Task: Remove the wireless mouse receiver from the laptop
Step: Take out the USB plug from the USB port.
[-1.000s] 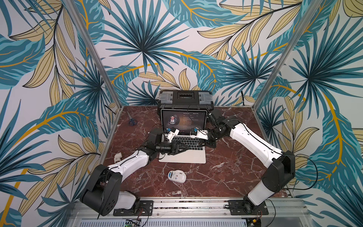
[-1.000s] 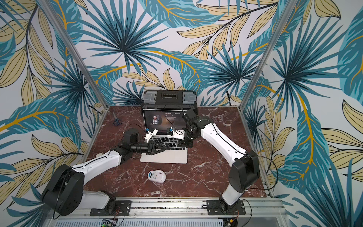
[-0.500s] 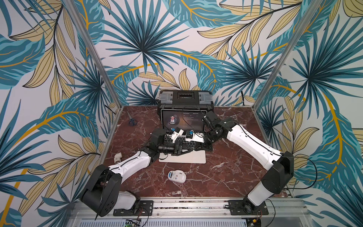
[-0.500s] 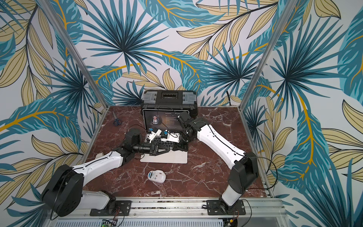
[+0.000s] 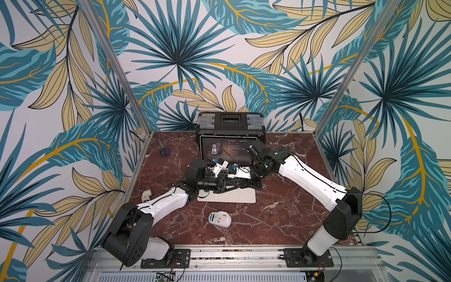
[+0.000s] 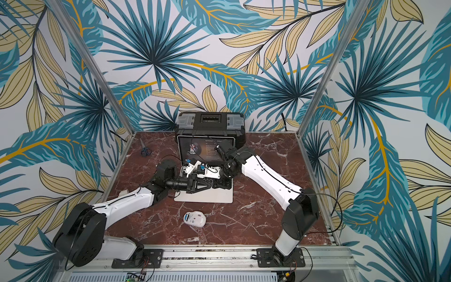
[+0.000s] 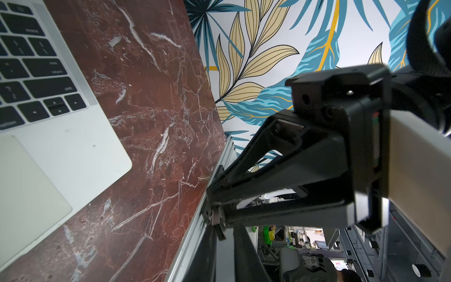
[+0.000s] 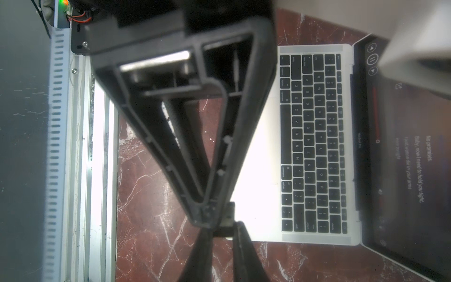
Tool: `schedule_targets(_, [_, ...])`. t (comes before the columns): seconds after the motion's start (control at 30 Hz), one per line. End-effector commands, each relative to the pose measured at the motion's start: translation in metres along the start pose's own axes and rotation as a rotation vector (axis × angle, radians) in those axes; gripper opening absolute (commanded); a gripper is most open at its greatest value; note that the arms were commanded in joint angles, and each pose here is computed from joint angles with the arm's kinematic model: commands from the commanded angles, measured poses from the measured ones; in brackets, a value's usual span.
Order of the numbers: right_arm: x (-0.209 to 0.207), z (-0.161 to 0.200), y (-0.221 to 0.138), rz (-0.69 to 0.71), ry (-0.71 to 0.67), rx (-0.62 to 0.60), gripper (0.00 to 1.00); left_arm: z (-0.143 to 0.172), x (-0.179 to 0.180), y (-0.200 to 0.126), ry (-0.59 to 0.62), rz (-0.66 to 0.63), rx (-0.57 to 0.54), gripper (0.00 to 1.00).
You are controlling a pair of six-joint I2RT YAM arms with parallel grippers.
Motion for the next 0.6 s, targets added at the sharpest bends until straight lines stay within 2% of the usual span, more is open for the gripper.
schedule_targets(0.0, [0.0025,0.0032,0.0094,-0.019,-0.001,0.053,0.0,-0.0107,-0.0106,0.0012,0.058,0.027,-0.016,0.17])
schedule_targets(0.23, [0.0064,0.0027,0.0127,-0.012,-0.029,0.073,0.0,-0.0111,-0.0062,0.0024,0.041,0.014,-0.024,0.24])
schedule_targets(0.43, [0.0057,0.0028,0.0157,0.001,-0.036,0.09,0.0,-0.0088,-0.0047,0.0024,0.036,0.016,-0.022,0.15])
schedule_targets(0.57, [0.0082,0.0017,0.0166,0.003,-0.054,0.092,0.0,-0.008,-0.003,0.0024,0.03,0.011,-0.028,0.15])
Point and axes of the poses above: each gripper's point midway between its finger pads, its own y axis out along the fingers, its own x axis along the line the jaws close on, z = x × y, the point moved 6 cm from there along -y, back along the fingers, and after that the axes turned 9 degrees about y, right-handed, at the moved point
